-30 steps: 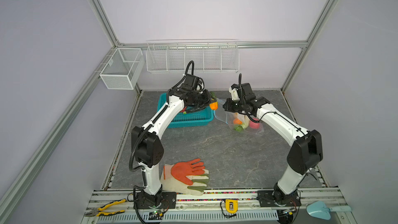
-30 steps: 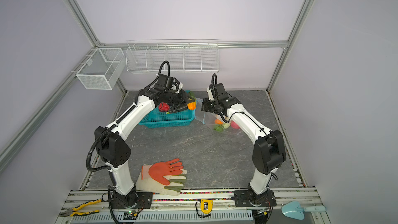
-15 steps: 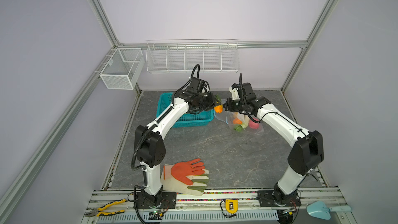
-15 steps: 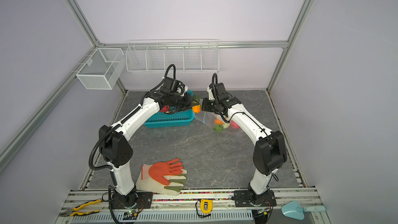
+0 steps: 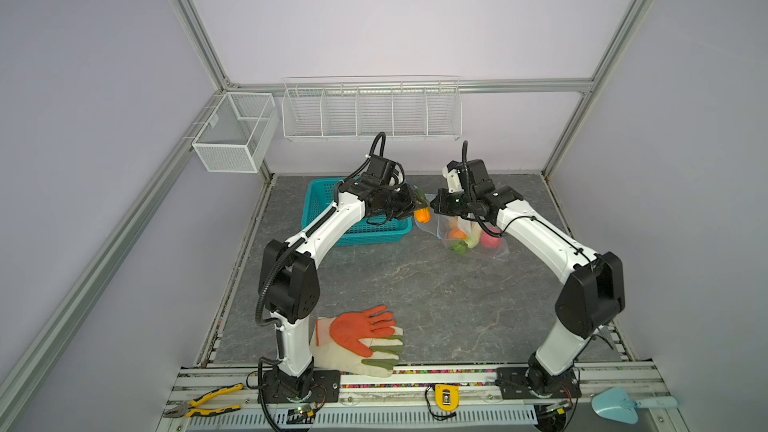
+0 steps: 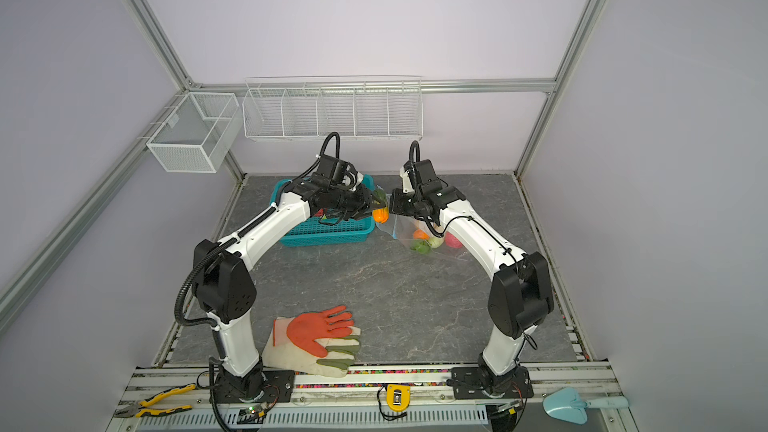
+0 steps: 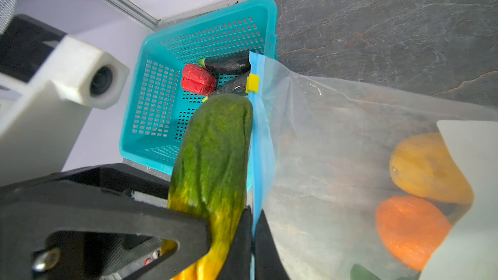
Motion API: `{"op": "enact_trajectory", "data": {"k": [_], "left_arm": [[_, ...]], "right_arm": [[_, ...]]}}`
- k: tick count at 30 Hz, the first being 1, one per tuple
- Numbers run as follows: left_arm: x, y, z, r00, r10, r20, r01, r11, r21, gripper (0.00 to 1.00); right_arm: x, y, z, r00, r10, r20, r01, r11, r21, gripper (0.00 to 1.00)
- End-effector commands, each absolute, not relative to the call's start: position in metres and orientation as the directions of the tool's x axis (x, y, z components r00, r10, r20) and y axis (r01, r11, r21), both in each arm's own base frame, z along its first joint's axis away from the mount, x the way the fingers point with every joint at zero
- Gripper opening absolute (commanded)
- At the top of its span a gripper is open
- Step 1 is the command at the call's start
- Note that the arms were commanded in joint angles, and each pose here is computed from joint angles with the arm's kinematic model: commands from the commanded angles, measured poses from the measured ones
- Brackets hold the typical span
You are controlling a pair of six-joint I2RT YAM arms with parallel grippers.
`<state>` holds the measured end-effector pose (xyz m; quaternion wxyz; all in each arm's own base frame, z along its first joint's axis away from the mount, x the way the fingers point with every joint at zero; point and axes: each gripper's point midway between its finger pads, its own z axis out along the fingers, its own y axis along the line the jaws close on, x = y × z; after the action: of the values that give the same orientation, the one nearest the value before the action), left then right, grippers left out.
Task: Place the food in the zip-top bag and seal the zipper
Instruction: 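Position the squash over the bag mouth beside the right gripper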
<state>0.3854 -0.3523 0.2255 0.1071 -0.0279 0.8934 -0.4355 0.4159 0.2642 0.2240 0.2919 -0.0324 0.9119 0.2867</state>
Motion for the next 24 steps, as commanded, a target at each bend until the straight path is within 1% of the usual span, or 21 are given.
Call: {"op": "enact_trajectory", "data": {"k": [1, 11, 20, 24], "left_arm": [[0.381, -0.357, 0.224, -0.981, -0.137, -0.134, 0.027, 0.594, -0.804, 0.34], [0.362, -0.349, 0.237, -0.987, -0.108, -0.122, 0.039, 0.57, -0.821, 0.34], [0.351, -0.35, 0.255, -0.987, -0.094, -0.13, 0.063, 0.517, -0.854, 0.34], [0.348, -0.356, 0.255, -0.992, -0.082, -0.095, 0.046, 0.464, -0.884, 0.34]], "right_arm": [[0.417, 0.263, 0.246, -0.796, 0.119, -0.593, -0.257, 0.822, 0.508, 0.07], [0.418, 0.26, 0.245, -0.796, 0.123, -0.593, -0.25, 0.825, 0.507, 0.07], [0.417, 0.26, 0.246, -0.794, 0.124, -0.595, -0.253, 0.823, 0.508, 0.07], [0.417, 0.26, 0.247, -0.794, 0.125, -0.595, -0.253, 0.822, 0.51, 0.07]]}}
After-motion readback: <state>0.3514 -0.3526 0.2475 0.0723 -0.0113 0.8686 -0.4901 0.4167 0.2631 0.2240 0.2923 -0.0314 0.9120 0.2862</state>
